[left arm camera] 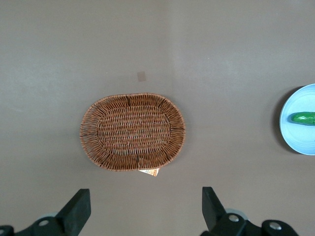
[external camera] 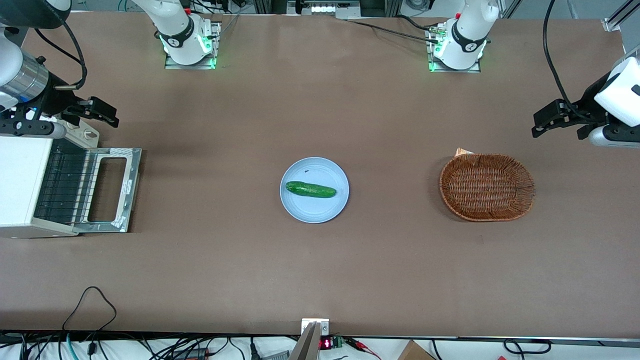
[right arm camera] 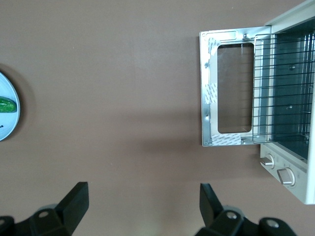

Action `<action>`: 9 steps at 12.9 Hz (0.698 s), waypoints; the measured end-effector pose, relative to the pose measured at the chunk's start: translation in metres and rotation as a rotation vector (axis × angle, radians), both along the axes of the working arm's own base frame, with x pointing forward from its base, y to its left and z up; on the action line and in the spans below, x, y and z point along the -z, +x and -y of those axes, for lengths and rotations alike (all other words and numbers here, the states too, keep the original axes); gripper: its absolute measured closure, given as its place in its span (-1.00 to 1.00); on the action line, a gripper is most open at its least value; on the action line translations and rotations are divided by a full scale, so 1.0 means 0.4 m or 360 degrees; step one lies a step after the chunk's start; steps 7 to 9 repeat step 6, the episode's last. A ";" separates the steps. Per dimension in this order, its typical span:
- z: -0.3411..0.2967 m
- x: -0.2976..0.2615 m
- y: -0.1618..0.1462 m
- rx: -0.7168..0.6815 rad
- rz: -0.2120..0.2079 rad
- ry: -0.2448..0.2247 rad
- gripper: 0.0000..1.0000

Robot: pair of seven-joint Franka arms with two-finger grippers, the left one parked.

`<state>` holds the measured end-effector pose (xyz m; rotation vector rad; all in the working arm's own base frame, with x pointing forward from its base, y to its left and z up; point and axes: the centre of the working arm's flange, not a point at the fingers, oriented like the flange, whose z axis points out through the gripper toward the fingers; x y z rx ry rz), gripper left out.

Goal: Open oven door with right arm only

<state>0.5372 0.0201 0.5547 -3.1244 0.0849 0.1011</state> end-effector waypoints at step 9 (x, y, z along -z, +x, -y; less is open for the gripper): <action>0.013 0.000 0.000 0.0015 -0.0003 0.0001 -1.00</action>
